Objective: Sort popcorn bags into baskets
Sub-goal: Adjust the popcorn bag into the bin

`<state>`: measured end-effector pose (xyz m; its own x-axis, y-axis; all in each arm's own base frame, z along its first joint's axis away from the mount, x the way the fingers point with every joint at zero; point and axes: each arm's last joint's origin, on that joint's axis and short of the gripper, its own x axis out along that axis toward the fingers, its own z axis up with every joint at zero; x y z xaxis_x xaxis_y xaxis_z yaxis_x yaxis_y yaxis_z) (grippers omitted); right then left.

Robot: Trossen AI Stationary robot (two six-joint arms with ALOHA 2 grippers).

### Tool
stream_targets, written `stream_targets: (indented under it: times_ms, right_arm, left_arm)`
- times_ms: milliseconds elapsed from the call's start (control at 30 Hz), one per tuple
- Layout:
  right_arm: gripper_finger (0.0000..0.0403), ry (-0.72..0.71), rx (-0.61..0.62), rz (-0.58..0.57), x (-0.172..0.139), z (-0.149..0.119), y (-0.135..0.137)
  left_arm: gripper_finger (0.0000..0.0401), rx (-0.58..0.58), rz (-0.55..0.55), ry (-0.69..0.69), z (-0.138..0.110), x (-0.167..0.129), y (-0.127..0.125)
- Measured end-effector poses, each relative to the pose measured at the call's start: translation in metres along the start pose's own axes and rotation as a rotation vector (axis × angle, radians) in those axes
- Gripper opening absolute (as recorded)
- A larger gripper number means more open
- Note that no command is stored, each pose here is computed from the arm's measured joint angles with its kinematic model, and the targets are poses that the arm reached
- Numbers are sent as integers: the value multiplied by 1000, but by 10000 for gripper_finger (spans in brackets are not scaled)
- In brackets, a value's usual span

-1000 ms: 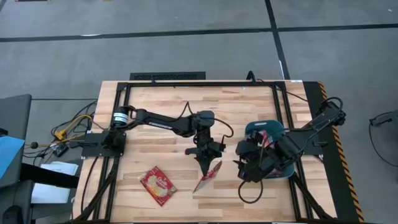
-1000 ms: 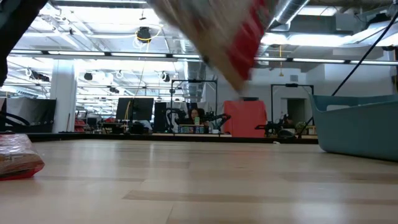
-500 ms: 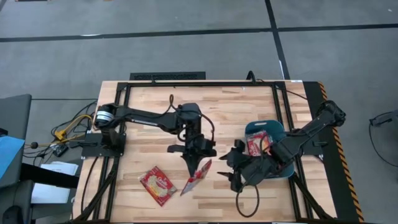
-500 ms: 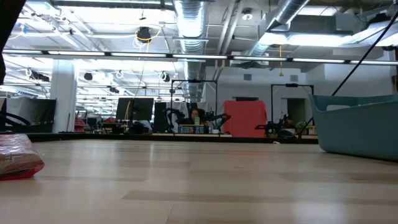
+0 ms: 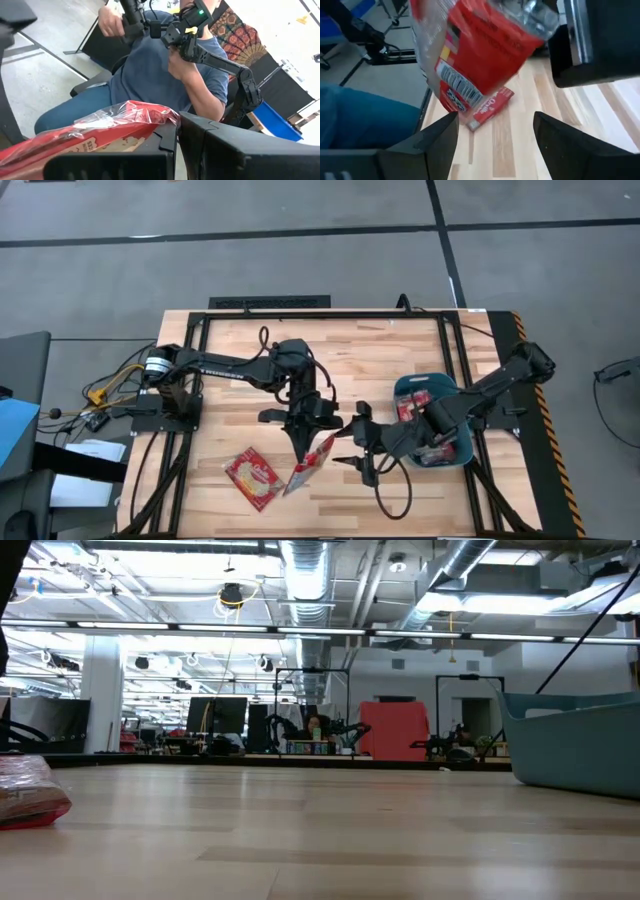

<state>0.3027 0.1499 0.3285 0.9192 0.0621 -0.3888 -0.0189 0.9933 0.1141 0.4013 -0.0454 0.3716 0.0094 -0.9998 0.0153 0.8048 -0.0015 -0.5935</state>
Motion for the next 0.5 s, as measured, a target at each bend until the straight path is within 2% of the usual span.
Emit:
stream_targets:
  times_ms: [133,300,500]
  right_arm:
    - [282,-35,11,3,9,-8,-9]
    - [282,-131,21,109,16,-8,-16]
    - [281,-138,22,170,19,-7,-22]
  left_arm:
    - [0,1,-2,3,0,0,0]
    - [0,2,7,-4,0,-5,0]
    - [0,3,32,-22,1,-17,1]
